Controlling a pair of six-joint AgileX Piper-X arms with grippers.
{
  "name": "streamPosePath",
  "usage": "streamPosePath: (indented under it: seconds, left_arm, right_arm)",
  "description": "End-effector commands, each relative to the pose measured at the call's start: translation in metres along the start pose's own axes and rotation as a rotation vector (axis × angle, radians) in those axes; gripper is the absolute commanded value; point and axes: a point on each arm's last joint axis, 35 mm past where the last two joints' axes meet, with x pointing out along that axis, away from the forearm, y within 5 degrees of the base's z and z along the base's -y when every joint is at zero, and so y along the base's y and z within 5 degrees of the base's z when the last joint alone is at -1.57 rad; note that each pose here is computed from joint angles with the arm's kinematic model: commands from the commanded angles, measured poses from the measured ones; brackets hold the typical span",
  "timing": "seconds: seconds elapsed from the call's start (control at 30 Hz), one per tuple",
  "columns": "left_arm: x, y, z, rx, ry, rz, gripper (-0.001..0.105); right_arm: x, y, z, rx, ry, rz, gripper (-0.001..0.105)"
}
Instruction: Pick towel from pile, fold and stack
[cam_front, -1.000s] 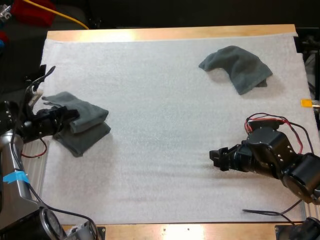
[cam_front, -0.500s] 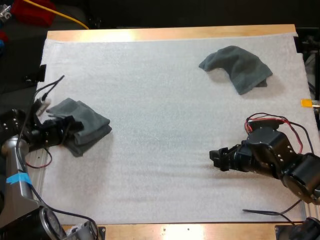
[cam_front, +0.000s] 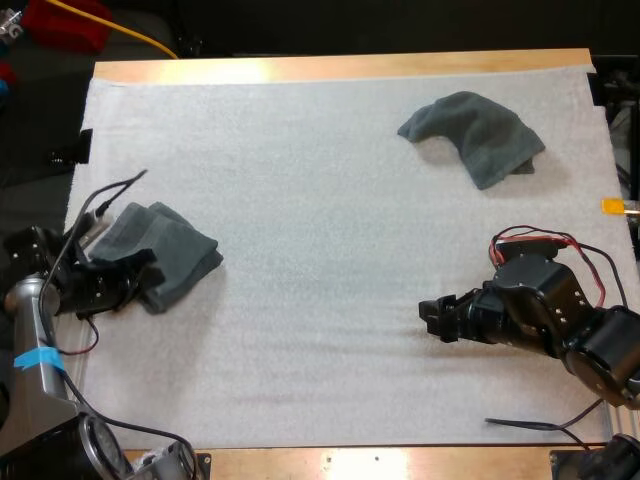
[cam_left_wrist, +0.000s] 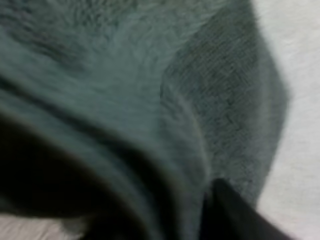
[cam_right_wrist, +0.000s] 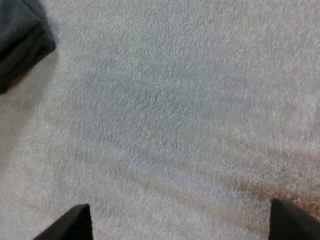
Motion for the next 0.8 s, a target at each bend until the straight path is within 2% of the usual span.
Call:
streamPosePath:
  seconds: [0.0,0.03,0.13,0.23,0.33,0.53,0.77]
  left_arm:
    - [-0.003,-0.001,0.0,0.007,0.0,0.043,0.067]
    - [-0.004,-0.001,0.0,0.01,0.004,0.054,0.072]
    - [-0.011,-0.005,0.002,0.027,0.01,0.104,0.065]
    - [-0.024,-0.012,0.006,0.055,-0.025,0.163,0.061]
    - [-0.046,-0.025,0.008,0.094,-0.11,0.197,0.061]
    - [-0.082,-0.053,0.001,0.187,-0.248,0.172,0.062]
    - [-0.076,-0.072,-0.009,0.312,-0.213,0.163,0.07]
  right_arm:
    - [-0.003,0.001,0.001,-0.015,-0.008,0.008,0.069]
    - [-0.003,0.001,0.001,-0.015,-0.008,0.008,0.069]
    - [-0.003,0.001,0.001,-0.015,-0.008,0.008,0.069]
    - [-0.003,0.001,0.001,-0.015,-0.008,0.008,0.069]
    - [-0.003,0.001,0.001,-0.015,-0.008,0.008,0.069]
    - [-0.003,0.001,0.001,-0.015,-0.008,0.008,0.069]
    - [-0.003,0.001,0.001,-0.02,-0.008,0.008,0.069]
